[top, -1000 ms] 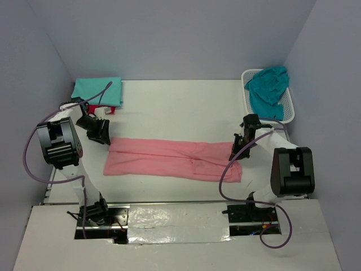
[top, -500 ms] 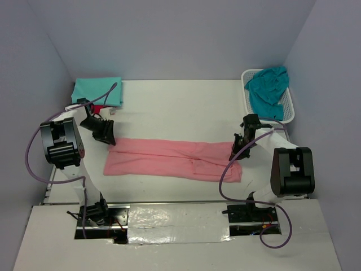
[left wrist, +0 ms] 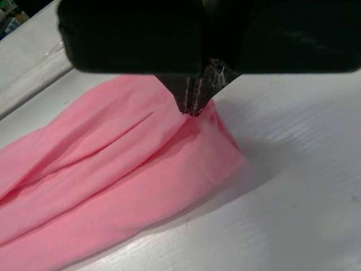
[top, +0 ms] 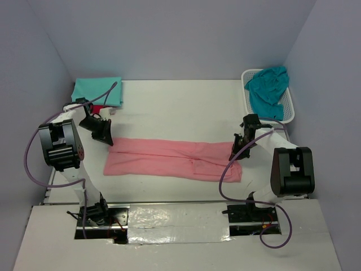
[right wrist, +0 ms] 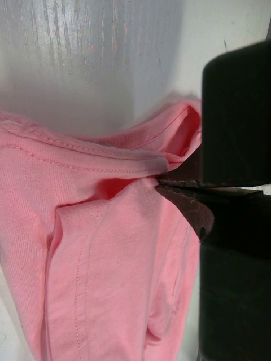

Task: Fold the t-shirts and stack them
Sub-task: Fold the other side of the tshirt into a rectangle

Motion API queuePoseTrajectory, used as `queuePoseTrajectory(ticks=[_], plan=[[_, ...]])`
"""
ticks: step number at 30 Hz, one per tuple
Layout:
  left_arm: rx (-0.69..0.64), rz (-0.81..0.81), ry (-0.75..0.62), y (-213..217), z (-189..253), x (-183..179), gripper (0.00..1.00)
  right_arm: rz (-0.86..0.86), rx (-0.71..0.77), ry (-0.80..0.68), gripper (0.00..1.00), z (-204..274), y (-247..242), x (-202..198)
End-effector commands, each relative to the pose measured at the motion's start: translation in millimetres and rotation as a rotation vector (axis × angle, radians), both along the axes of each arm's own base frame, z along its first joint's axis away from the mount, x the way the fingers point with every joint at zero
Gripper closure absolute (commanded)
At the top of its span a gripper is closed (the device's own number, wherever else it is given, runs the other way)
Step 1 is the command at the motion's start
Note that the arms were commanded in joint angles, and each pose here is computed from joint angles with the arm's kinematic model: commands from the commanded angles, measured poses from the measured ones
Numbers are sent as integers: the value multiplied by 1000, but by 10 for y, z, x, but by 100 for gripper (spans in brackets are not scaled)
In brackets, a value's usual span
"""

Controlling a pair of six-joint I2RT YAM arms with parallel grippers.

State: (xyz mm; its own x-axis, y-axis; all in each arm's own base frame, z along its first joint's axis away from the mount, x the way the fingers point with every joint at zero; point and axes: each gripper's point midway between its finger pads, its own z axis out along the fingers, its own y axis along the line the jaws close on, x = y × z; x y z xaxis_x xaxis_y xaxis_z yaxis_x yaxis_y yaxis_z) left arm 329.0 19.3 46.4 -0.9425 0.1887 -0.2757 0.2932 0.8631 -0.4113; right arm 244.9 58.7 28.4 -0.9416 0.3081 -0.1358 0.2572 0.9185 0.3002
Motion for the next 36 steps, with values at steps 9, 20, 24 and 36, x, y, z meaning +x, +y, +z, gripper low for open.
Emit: queuePoseTrajectory(ticks=[9, 20, 24, 36], plan=[[-8, -58, -37, -24, 217, -40, 47, 9, -4, -31, 100, 61, -11, 104], [73, -51, -38, 57, -11, -19, 48, 13, 0, -31, 100, 65, -5, 80], [98, -28, -51, 99, -8, 72, 48, 13, 2, -34, 100, 73, -2, 86], [3, -80, 13, -103, 36, -108, 58, 14, -3, -30, 100, 67, -10, 78]])
